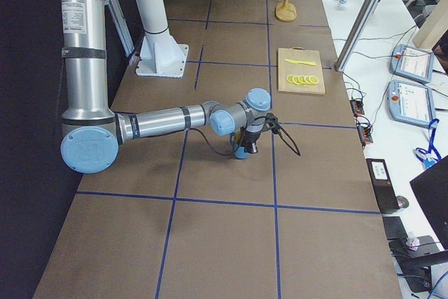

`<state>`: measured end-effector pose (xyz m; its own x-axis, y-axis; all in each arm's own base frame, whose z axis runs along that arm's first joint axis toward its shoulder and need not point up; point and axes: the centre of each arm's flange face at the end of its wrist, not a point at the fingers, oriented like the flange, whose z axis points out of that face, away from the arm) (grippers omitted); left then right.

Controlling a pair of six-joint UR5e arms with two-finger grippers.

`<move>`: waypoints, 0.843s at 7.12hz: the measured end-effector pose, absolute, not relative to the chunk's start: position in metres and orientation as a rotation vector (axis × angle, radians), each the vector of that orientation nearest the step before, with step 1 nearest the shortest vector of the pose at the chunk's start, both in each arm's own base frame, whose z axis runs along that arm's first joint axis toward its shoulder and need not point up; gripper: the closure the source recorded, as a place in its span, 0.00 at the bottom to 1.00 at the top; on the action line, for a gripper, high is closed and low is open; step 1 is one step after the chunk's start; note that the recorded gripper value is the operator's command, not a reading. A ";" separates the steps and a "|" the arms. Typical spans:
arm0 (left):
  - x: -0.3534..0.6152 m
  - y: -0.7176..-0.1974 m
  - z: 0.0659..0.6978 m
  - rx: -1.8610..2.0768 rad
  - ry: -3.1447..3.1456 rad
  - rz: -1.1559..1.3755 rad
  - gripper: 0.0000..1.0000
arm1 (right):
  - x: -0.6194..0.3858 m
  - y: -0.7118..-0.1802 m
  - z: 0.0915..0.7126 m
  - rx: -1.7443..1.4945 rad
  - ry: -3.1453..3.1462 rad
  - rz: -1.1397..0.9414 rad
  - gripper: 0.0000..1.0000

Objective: Hang cup on storage rack
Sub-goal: 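Carry the teal mug with the right gripper to the table center and set it down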

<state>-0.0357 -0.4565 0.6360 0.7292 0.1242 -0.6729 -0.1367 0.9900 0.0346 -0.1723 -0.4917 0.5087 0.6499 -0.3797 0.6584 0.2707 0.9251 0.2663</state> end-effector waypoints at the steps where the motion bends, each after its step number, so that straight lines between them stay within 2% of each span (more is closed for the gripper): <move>1: -0.036 -0.456 0.636 -0.018 0.740 0.144 0.00 | -0.176 -0.507 0.467 0.166 -0.784 -0.367 1.00; 4: -0.036 -0.456 0.636 -0.019 0.741 0.143 0.00 | -0.232 -0.538 0.342 0.191 -0.824 -0.306 1.00; 6: -0.036 -0.456 0.636 -0.018 0.741 0.144 0.00 | -0.310 -0.522 0.274 0.166 -0.850 -0.210 1.00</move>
<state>-0.0356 -0.4563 0.6359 0.7283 0.1240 -0.6739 -0.1367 0.9900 0.0345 -0.3101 -0.5217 0.2743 0.6411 -0.2491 0.7259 0.1168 0.9665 0.2286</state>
